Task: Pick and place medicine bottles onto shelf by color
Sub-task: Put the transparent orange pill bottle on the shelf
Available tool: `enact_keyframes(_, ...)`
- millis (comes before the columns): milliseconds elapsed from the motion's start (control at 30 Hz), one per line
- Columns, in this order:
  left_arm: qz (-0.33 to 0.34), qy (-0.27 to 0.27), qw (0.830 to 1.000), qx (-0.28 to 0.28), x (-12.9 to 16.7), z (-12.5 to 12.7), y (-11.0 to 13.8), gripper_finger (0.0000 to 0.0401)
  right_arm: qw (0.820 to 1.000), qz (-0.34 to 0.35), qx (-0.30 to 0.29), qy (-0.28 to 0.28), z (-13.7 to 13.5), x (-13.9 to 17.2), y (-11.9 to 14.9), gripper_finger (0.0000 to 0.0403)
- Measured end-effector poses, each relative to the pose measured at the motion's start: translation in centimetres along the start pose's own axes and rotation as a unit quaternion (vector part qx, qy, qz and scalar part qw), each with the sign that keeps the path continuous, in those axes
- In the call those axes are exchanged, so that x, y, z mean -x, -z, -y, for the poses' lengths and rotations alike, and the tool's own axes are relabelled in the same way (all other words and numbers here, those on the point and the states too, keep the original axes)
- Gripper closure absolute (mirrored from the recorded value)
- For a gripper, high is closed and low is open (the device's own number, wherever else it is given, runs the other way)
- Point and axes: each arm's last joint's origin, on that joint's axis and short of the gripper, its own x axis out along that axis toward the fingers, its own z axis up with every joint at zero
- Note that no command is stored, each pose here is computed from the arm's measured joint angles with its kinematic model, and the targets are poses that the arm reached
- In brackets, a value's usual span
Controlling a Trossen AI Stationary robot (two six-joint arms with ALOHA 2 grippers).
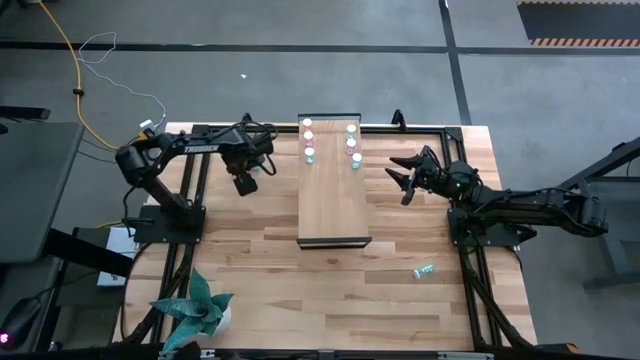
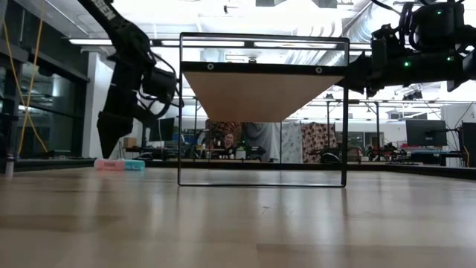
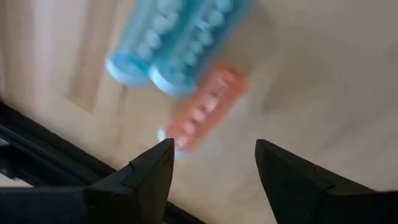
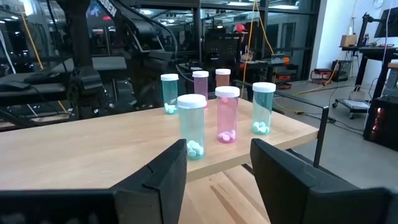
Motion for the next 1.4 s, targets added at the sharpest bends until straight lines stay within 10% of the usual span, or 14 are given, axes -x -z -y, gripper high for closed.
enact_keyframes(1400,-0.013,0.008,0.979,-0.201,-2.2,-2.4,-0.5,0.0188,0.999,-0.025,-0.038,-0.001,0.0,0.0,0.5,0.0233)
